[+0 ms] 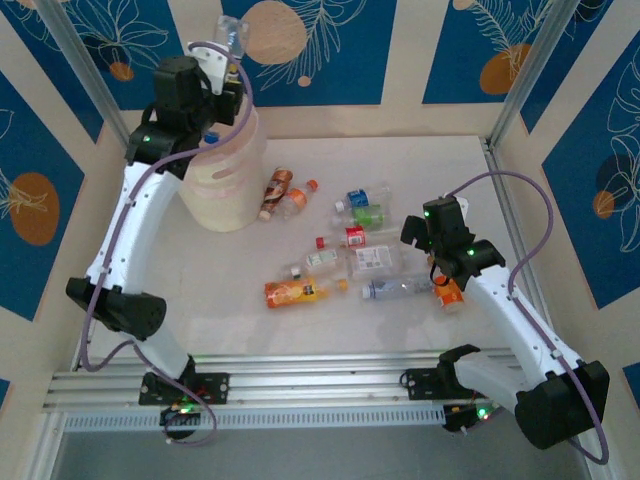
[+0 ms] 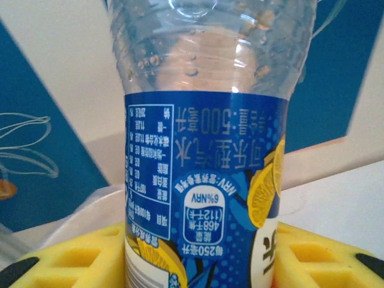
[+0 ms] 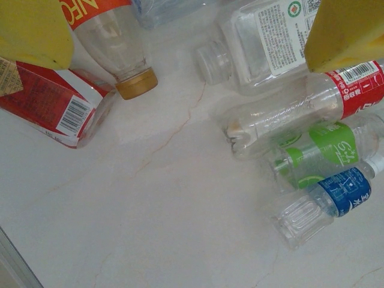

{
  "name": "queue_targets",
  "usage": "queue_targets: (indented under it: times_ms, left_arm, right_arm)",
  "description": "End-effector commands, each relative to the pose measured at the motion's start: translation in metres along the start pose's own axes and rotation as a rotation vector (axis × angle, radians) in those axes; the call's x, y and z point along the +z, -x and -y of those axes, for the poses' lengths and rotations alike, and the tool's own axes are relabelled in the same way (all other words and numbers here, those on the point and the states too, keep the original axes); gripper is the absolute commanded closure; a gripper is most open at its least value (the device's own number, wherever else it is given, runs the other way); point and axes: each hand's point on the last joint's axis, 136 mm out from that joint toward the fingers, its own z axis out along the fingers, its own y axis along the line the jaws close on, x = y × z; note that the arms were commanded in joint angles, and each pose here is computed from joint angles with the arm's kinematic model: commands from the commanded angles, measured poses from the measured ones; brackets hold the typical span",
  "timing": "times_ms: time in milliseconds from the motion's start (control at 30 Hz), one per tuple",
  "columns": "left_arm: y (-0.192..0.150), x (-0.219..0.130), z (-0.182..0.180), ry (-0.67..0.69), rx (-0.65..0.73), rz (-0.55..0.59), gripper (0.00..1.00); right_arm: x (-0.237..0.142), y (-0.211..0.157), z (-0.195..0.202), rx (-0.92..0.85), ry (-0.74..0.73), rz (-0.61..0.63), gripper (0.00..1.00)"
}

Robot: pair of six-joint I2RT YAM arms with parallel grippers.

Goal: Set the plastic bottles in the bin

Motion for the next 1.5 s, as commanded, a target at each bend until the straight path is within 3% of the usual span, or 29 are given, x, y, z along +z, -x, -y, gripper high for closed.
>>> queue_targets:
  times_ms: [0,200,567,767,1467]
  left_arm:
    - [0.009,0.009,-0.02,0.027,0.049,0.042,0.52]
    - [-0.03,0.032,-0.054,0.078,0.012,-0.058,0.52]
    - [-0.113,0.062,-0.081,0.142,0.039,-0.238,0.52]
    - [-0.145,0.066,-0.077,0.113,0.091,-0.339,0.51]
    - [-0.207,0.083,-0.058,-0.029,0.206,-0.574,0.5]
  right_arm:
    - [-0.003,0.003,-0.005,0.021,0.021,0.009,0.01]
    - [-0.001,0.002,-0.008,0.019,0.025,-0.005,0.01]
    - [-0.004,0.001,-0.009,0.009,0.019,-0.006,0.01]
    - [-0.005,0.0,-0.009,0.012,0.018,-0.007,0.01]
    - [-0.004,-0.004,-0.001,0.012,-0.022,-0.02,0.01]
